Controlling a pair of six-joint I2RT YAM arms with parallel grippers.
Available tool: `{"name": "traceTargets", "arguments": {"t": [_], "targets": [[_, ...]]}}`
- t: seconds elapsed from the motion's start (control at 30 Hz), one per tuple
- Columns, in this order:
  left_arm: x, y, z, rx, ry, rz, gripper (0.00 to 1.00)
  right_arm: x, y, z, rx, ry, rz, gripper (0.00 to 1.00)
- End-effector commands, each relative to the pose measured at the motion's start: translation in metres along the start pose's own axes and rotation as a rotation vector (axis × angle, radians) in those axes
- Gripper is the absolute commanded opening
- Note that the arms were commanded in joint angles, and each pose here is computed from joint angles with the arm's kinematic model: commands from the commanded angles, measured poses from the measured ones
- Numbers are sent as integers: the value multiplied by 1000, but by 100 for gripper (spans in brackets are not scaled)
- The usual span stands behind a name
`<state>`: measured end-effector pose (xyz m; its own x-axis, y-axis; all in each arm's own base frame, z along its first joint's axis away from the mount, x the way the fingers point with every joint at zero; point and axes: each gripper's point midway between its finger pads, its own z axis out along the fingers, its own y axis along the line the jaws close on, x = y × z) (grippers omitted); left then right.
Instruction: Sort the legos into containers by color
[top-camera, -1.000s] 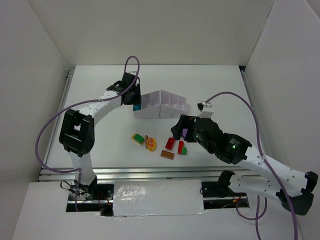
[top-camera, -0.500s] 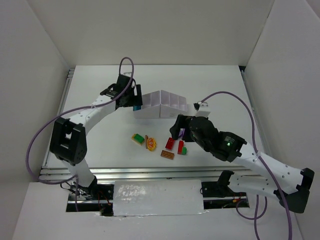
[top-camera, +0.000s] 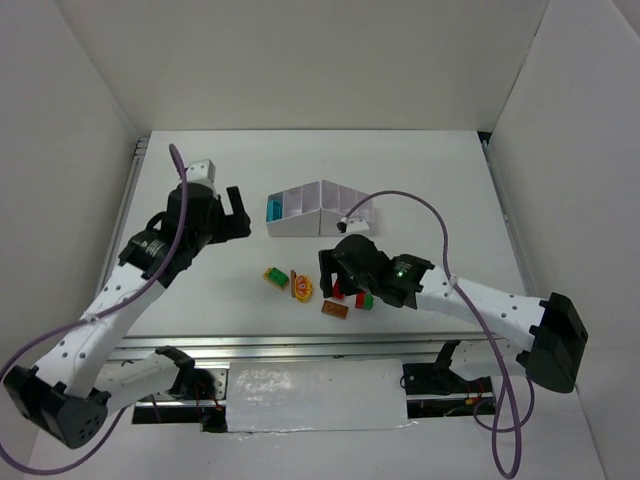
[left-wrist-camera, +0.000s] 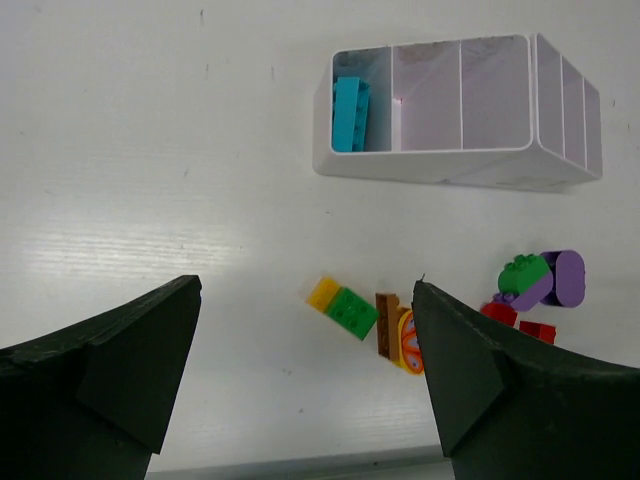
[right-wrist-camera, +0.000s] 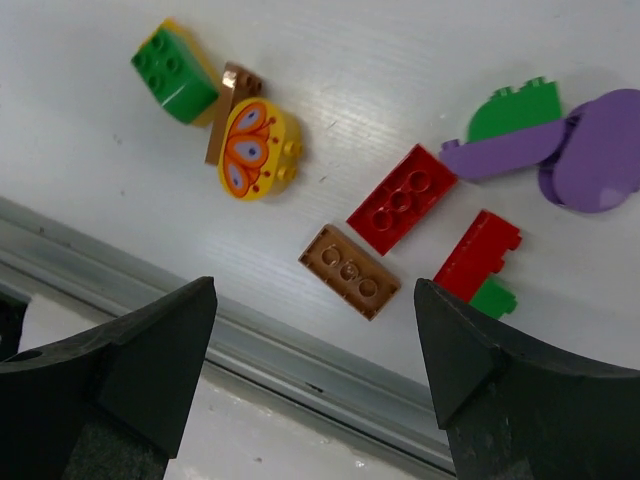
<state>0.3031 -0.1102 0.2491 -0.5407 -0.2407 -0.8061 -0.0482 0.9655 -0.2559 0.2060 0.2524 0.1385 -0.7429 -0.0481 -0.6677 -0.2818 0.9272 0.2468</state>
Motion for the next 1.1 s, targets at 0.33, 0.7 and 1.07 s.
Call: {"name": "traceTargets", "arguments": {"t": [0.33, 0.7, 1.07], "targets": [[40, 41, -50, -3, -43, 29, 99, 15, 32, 17, -115, 55, -37, 84], [39, 56, -53, -74, -67, -7, 100, 7, 46, 59, 86, 64, 53, 82], [41, 53, -48, -66, -45, 8, 100, 9, 60, 88, 133, 100, 31, 77]]}}
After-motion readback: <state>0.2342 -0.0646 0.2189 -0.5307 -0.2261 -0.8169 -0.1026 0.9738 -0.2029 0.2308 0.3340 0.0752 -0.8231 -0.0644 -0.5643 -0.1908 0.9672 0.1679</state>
